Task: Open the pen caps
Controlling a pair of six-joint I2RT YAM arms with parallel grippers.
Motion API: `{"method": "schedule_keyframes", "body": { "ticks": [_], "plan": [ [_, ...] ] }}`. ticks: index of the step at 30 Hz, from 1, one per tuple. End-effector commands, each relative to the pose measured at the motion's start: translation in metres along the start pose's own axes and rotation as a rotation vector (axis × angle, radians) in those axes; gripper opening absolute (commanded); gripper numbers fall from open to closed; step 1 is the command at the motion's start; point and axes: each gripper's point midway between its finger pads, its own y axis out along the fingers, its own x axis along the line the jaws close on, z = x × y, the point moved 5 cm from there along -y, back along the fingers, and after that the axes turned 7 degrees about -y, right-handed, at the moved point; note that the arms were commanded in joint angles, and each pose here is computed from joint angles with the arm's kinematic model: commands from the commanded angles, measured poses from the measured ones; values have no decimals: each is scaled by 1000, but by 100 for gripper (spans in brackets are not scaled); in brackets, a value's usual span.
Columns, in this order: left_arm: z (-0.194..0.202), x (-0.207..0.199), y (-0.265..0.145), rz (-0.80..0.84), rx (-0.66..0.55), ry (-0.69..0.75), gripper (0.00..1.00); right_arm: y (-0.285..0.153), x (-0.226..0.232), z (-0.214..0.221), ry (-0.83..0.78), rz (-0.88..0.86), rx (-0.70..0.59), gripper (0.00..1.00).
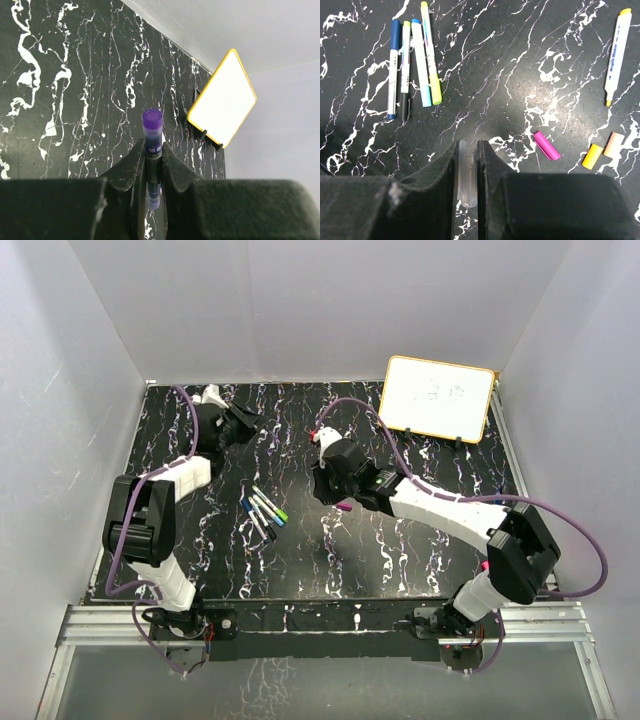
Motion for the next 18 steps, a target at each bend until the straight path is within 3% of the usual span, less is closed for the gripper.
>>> {"method": "schedule_keyframes", "body": {
  "ticks": [1, 11, 18],
  "plan": [
    [-9, -25, -1, 55, -37, 47, 0, -14, -5, -19, -12, 40, -72, 0],
    [43, -25, -18, 158, 174, -76, 0, 11, -66, 16, 44, 214, 13, 0],
    [89, -26, -9, 161, 276, -84, 0, 22, -87, 36, 80, 279, 57, 0]
  ]
}}
